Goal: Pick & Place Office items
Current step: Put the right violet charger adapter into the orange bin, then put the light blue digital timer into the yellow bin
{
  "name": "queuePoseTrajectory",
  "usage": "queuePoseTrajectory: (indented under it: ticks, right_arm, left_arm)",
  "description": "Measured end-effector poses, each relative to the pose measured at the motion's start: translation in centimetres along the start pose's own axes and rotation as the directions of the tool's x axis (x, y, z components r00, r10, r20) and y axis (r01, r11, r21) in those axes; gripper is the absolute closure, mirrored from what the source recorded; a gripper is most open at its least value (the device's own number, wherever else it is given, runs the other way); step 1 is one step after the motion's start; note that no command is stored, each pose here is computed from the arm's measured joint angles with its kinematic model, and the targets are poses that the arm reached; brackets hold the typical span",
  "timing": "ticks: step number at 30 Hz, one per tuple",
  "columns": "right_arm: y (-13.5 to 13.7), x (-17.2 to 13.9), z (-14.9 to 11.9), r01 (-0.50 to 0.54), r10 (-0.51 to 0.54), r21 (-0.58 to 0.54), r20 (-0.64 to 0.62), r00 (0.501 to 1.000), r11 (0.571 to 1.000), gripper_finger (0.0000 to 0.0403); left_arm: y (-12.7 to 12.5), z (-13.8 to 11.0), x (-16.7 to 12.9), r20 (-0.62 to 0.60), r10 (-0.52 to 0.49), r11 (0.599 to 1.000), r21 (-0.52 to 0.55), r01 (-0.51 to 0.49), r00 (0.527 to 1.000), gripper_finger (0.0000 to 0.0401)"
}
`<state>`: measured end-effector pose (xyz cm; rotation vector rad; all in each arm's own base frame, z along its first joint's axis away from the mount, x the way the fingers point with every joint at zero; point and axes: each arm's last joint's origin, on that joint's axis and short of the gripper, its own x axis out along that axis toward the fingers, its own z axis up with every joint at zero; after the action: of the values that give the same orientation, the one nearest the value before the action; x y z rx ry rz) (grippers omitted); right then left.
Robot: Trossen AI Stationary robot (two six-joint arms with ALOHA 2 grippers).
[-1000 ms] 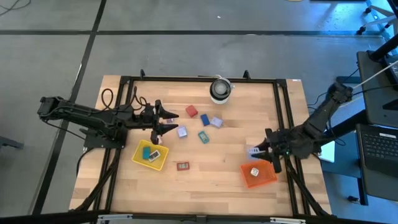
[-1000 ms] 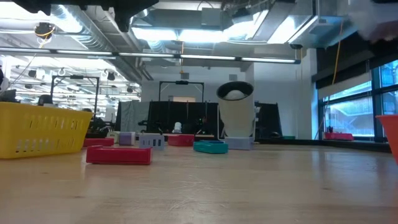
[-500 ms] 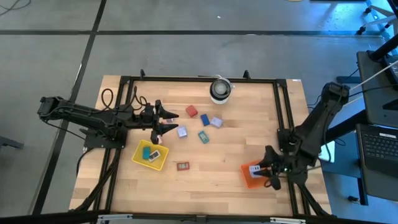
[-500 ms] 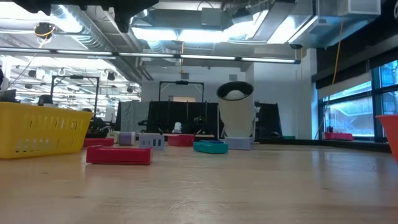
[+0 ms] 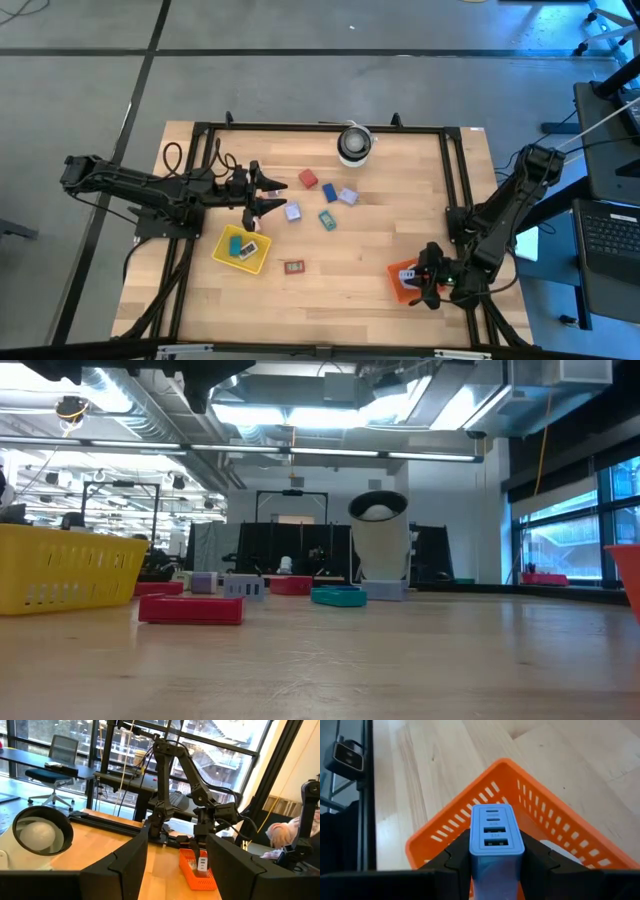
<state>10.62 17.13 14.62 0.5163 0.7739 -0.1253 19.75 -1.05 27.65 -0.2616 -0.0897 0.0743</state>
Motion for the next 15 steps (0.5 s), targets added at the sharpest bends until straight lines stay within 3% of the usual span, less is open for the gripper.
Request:
queuePoseTrajectory:
  ticks: [4,10,15]
  right_arm:
    - [0.05,0.02,0.11,-0.002,0.001,0.046,0.024,1.000,0.999,0.0280]
    - [0.02,0.11,0.25,0.001,-0.004,0.083,0.027,1.000,0.997,0.0178]
    - [-0.06,0.34,0.58,0.012,-0.015,0.086,0.033,0.999,0.996,0.0147]
  left_arm:
    - [0.00,-0.09,0.00,-0.010,-0.004,1.000,0.002,0.004,1.000,0.0203]
    - [0.03,-0.21,0.00,-0.022,-0.001,1.000,0.005,0.001,1.000,0.0203]
    - [0.08,-0.35,0.00,-0.037,0.005,1.000,0.020,-0.004,0.999,0.0203]
